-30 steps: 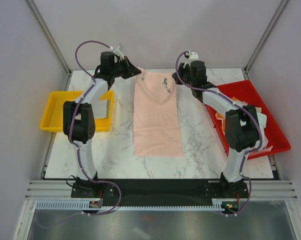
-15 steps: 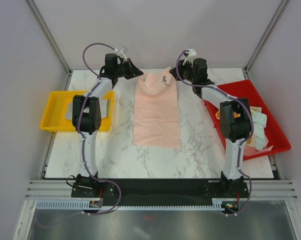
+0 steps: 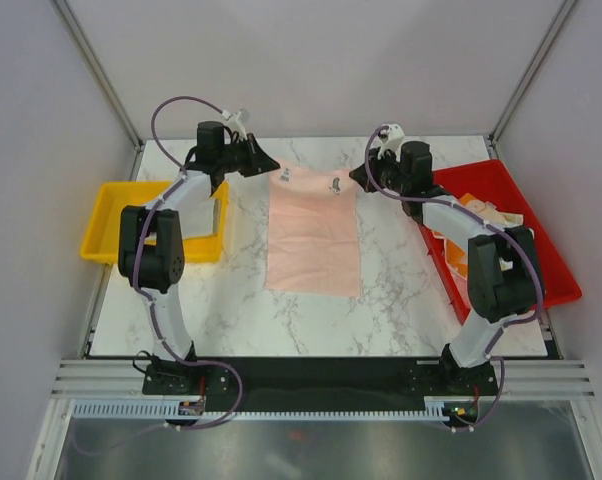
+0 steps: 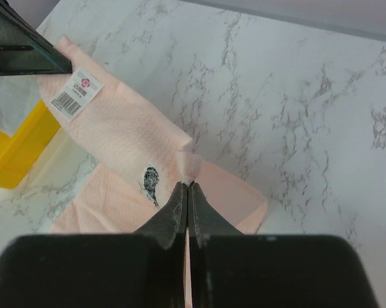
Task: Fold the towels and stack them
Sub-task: Fold the towel
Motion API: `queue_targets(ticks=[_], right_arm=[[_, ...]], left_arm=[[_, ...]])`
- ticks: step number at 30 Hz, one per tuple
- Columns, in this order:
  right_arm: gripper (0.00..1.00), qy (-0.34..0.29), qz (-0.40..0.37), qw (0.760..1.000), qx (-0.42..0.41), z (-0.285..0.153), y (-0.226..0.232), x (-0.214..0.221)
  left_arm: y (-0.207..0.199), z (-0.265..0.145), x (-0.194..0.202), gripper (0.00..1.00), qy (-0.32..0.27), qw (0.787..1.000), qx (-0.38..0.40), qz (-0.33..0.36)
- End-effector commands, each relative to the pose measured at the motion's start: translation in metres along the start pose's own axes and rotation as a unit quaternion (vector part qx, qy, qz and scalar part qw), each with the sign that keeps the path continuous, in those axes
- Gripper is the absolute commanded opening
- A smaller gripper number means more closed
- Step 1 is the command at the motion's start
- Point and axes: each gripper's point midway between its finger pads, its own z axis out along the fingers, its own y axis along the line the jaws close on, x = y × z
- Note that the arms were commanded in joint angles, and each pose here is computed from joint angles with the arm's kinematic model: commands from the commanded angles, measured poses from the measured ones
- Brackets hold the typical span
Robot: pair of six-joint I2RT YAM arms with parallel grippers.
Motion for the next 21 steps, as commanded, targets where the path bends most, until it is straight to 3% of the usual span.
queue_targets(ticks=[1, 8, 21], right_arm=[[0.00, -0.022, -0.006, 1.000, -0.016, -0.027, 0.017, -0.013], [0.00, -0.014, 0.041, 0.997, -0.063, -0.063, 0.048, 0.021], [0.00, 0.002, 0.104, 0.991, -0.080, -0.103, 0.080, 0.063]], left_arm=[[-0.026, -0.020, 0.002, 0.02, -0.007, 0.999, 0.027, 0.041], [-0.046, -0.041, 0.058, 0.02, 0.026, 0.999, 0.041, 0.016], [-0.062, -0.072, 0.099, 0.02, 0.030, 0.999, 0.022, 0.010]])
